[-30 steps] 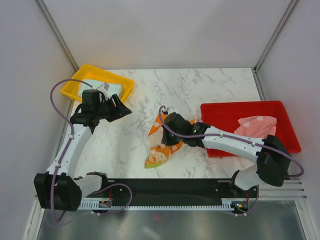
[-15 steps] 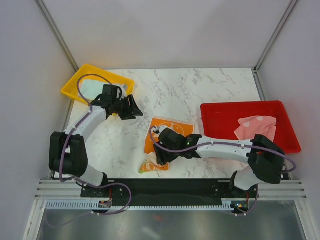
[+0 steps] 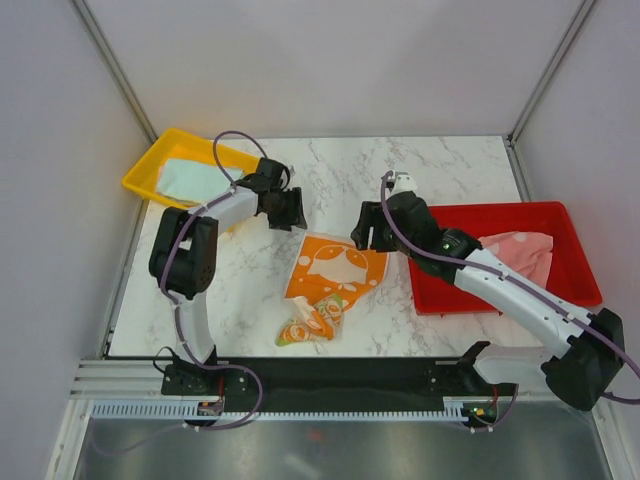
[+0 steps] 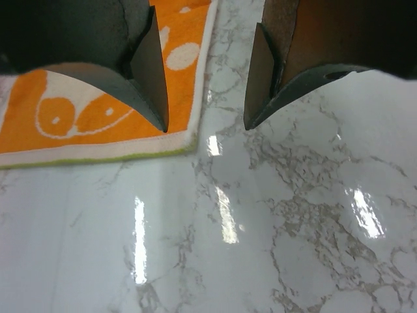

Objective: Fold and stack the towels
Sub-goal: Move the towel to the center of the board

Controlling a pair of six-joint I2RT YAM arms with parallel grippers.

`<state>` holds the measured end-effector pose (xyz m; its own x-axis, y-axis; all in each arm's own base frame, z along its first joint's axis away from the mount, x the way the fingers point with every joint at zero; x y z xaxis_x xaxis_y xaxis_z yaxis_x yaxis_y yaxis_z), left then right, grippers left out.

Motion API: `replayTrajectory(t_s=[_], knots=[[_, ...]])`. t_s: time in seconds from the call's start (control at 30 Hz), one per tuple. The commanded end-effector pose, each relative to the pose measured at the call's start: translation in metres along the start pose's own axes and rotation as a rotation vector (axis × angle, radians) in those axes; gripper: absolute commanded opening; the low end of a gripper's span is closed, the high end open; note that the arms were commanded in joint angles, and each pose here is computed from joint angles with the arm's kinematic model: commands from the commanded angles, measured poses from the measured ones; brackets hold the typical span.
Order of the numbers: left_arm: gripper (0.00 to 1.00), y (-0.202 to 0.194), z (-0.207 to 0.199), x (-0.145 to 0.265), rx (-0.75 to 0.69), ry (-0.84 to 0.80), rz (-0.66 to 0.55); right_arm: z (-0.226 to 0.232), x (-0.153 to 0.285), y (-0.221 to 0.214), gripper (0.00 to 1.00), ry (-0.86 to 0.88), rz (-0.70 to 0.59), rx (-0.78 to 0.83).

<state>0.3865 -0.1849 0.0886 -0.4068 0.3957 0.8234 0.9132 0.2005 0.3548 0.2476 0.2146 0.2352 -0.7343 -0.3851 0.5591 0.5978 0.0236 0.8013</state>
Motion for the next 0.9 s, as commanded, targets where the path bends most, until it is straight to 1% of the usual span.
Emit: replayTrajectory(t_s=[0.0, 0.23, 0.37, 0.6, 0.87], knots=[[0.58, 0.016, -0.005, -0.013, -0.092, -0.033, -0.019, -0.003, -0.010, -0.011, 0.72, 0.013, 0.017, 0.026], [0.58, -0.008, -0.004, -0.033, -0.132, -0.059, 0.039, -0.007, -0.022, -0.024, 0.72, 0.014, 0.051, 0.060], [0.55, -0.025, -0.008, -0.038, -0.123, -0.105, 0.097, -0.010, -0.028, -0.029, 0.72, 0.008, 0.072, 0.068], [0.53, -0.024, -0.006, -0.049, -0.245, -0.079, 0.090, -0.012, -0.029, -0.029, 0.72, 0.021, 0.074, 0.071], [0.48, -0.040, 0.005, -0.044, -0.297, -0.071, 0.134, -0.021, -0.022, -0.031, 0.72, 0.026, 0.064, 0.067]])
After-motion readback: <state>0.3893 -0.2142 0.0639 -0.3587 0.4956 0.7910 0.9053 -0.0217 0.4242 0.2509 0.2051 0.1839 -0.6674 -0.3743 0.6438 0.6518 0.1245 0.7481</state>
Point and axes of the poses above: each gripper's point midway between its finger pads, its own x axis back along the fingers, its own z axis along the line the jaws close on, y = z × x, the point moved 5 cm from there along x, back along the fingers, and after that the axes turned 10 degrees about x, right-handed, at the moved point
